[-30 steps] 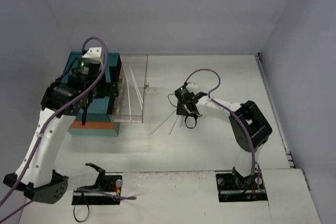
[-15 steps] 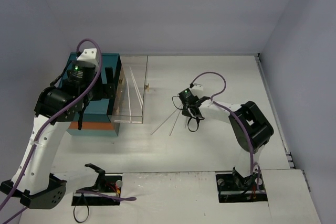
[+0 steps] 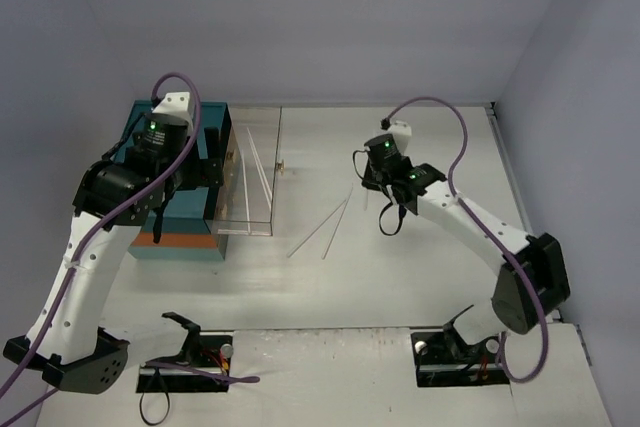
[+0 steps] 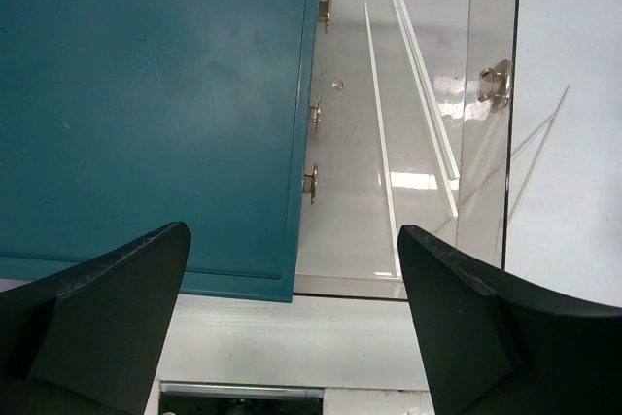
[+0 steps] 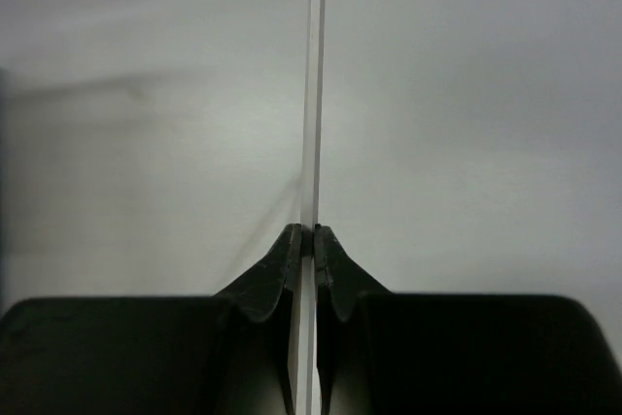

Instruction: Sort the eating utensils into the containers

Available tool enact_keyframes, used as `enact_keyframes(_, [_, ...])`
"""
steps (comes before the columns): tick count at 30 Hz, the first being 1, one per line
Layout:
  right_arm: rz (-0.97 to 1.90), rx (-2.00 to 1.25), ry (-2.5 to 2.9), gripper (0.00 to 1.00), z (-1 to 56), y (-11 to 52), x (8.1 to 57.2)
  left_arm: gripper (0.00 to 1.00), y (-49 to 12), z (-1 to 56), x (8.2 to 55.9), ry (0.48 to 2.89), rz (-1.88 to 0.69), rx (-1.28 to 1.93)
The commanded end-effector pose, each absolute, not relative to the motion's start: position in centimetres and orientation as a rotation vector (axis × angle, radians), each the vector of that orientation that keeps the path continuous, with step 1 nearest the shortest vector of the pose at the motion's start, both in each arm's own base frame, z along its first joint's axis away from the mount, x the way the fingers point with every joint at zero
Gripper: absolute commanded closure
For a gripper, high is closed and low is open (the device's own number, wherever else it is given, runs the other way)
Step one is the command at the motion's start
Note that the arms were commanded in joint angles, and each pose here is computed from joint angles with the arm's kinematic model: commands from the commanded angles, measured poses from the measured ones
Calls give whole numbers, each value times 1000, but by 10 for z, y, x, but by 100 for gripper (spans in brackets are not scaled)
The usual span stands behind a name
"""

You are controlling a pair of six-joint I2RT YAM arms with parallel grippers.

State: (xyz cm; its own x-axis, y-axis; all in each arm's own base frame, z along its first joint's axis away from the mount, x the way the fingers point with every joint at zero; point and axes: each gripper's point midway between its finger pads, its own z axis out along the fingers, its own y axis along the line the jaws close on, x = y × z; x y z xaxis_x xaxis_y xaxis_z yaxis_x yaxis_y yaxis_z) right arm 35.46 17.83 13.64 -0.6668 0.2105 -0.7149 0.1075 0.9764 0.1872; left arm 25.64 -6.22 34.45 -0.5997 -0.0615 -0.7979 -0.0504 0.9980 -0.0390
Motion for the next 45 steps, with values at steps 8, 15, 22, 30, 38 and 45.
enact_keyframes(8, [832, -14, 1876, 100, 363, 342, 346, 14, -61, 364, 262, 2143, -41, -109])
enact_keyframes(15, [926, -47, 1888, 100, 352, 421, 333, 14, -58, 364, 254, 2136, -44, -109])
enact_keyframes(22, [840, -42, 1878, 76, 335, 438, 334, 14, -54, 364, 247, 2126, -40, -115])
enact_keyframes(30, [547, 56, 1830, 53, 340, 358, 341, 14, -55, 363, 248, 2130, -46, -107])
enact_keyframes(38, [268, 214, 2096, 52, 222, 268, 339, 14, -60, 364, 252, 2136, -58, -94])
enact_keyframes(45, [225, 242, 2325, 52, 127, 262, 321, 14, -64, 362, 255, 2151, -70, -80])
